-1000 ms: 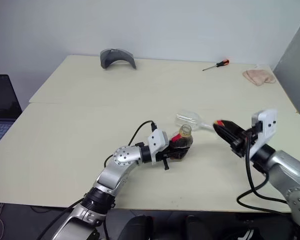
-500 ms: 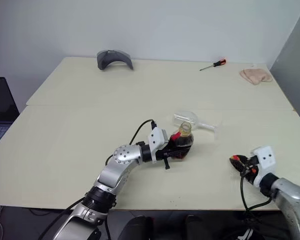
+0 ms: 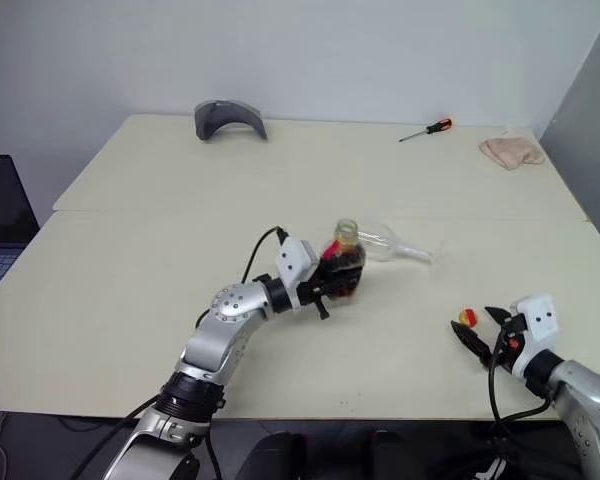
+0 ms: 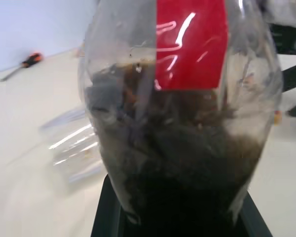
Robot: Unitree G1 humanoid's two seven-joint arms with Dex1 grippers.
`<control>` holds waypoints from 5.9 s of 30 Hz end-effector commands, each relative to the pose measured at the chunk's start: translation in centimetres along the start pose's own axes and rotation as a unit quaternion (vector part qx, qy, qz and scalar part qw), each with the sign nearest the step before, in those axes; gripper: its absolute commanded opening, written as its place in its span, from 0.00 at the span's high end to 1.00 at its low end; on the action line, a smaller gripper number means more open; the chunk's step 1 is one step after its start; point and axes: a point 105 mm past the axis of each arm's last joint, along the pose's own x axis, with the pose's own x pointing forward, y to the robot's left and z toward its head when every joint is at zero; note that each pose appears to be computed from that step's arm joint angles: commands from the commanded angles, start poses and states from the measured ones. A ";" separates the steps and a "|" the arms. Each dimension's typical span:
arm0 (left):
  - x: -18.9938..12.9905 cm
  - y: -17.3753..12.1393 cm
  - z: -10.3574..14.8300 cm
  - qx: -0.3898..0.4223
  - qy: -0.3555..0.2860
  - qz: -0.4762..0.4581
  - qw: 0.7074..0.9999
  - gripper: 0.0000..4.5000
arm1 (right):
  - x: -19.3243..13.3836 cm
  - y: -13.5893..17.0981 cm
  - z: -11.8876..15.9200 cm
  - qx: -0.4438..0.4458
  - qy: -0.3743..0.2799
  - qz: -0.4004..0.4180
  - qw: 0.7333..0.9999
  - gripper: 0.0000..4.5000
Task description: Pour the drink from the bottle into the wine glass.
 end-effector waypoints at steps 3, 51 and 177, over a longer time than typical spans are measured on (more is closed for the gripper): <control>-2.7 5.9 1.9 0.009 -0.039 0.135 0.990 0.86 | 2.0 4.9 6.0 -0.080 -0.045 0.114 0.989 0.00; -14.8 7.2 -2.4 0.020 0.028 0.347 0.937 0.00 | 7.3 7.9 7.3 -0.267 -0.018 0.026 0.963 0.00; -10.7 1.4 0.9 0.020 0.104 0.046 0.993 0.00 | 16.7 8.0 7.2 0.410 -0.037 0.058 0.910 0.01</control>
